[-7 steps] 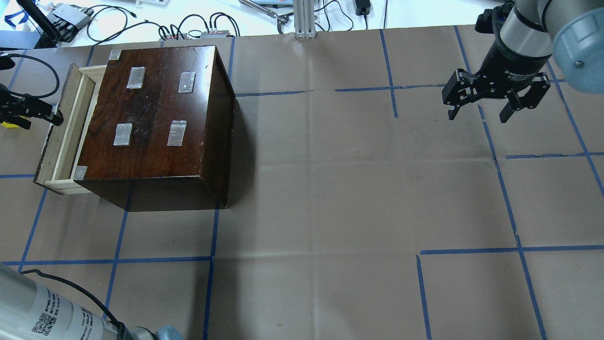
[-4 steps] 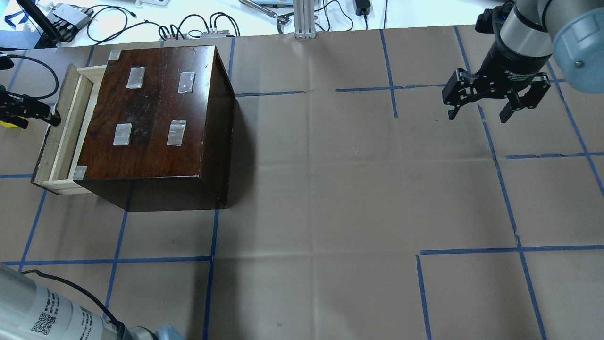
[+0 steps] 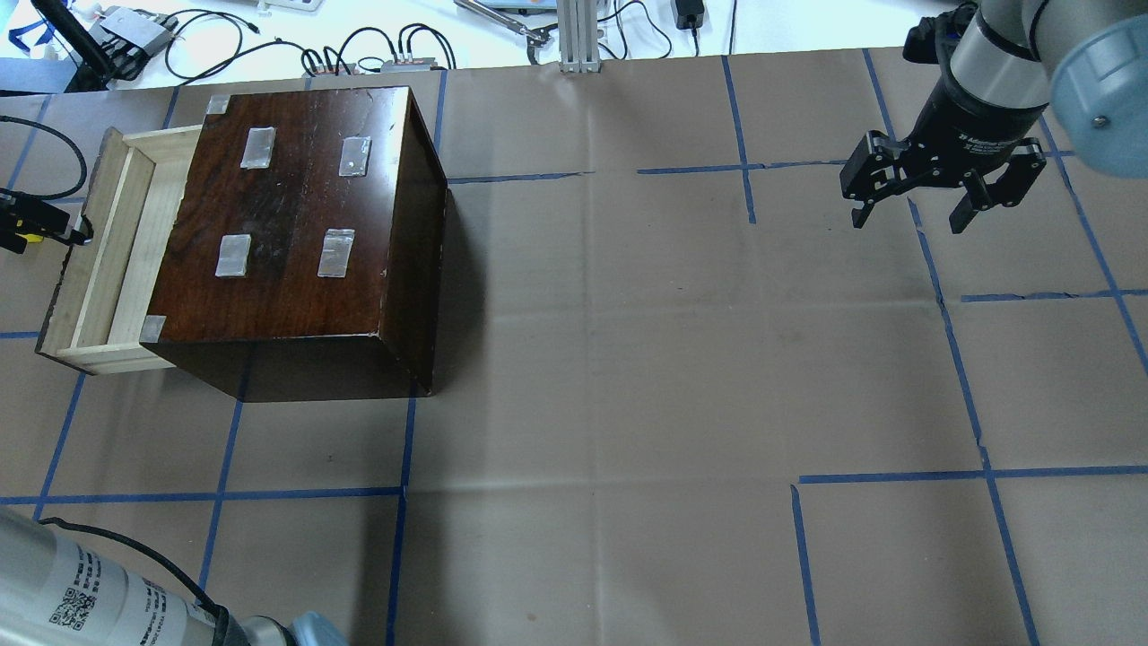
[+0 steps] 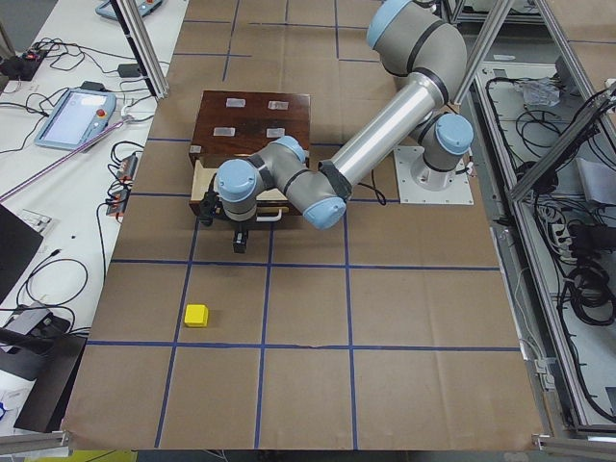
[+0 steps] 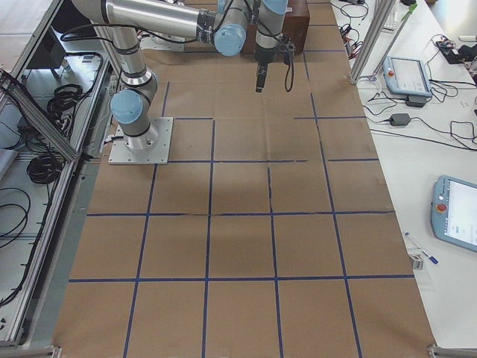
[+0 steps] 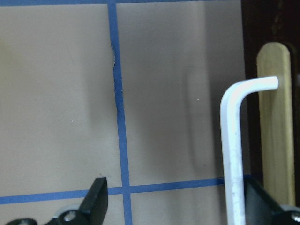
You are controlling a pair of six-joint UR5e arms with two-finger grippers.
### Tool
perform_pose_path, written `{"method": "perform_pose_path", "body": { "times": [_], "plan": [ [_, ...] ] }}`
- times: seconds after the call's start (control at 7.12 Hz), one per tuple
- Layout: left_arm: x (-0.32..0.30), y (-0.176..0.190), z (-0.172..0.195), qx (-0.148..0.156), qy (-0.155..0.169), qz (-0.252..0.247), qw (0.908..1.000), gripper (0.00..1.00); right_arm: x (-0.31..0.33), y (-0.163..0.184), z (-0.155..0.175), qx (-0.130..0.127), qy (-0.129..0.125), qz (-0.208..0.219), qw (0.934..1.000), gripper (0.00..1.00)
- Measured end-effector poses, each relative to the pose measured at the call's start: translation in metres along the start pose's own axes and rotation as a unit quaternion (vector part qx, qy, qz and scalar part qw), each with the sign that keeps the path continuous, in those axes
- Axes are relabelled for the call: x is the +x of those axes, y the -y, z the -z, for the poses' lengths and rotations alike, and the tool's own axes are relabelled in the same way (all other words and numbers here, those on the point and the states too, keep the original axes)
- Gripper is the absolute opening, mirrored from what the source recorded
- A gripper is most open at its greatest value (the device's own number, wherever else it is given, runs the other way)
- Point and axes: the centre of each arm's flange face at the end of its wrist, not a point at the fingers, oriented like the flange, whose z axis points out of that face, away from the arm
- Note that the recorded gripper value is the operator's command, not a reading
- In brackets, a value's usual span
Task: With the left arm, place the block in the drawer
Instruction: 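Keep pulling the drawer open with the left gripper, then release the handle and move the left gripper over the yellow cube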
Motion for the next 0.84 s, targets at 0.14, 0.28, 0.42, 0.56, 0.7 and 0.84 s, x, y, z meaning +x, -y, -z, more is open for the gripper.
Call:
{"method": "perform_pose_path", "body": {
  "times": [0.14, 0.28, 0.42, 0.56, 0.7, 0.84],
  "plan": [
    [-0.005, 0.002, -0.002, 0.001, 0.001, 0.001, 1.0000, 0.98, 0.000, 0.000, 0.000, 0.000, 0.000, 0.000, 1.0000, 1.00],
    [-0.014, 0.005, 0.000, 0.003, 0.005, 0.003, 1.0000, 0.98, 0.000, 0.000, 0.000, 0.000, 0.000, 0.000, 1.0000, 1.00],
    [-0.020, 0.008, 0.007, 0.006, 0.009, 0.004, 0.9999, 0.98, 0.000, 0.000, 0.000, 0.000, 0.000, 0.000, 1.0000, 1.00],
    [-0.021, 0.010, 0.018, 0.009, 0.014, 0.004, 0.9999, 0.98, 0.000, 0.000, 0.000, 0.000, 0.000, 0.000, 1.0000, 1.00],
    [-0.019, 0.010, 0.028, 0.010, 0.015, 0.004, 0.9998, 0.98, 0.000, 0.000, 0.000, 0.000, 0.000, 0.000, 1.0000, 1.00],
    [-0.016, 0.009, 0.037, 0.010, 0.016, 0.004, 0.9998, 0.98, 0.000, 0.000, 0.000, 0.000, 0.000, 0.000, 1.0000, 1.00]
  ]
}}
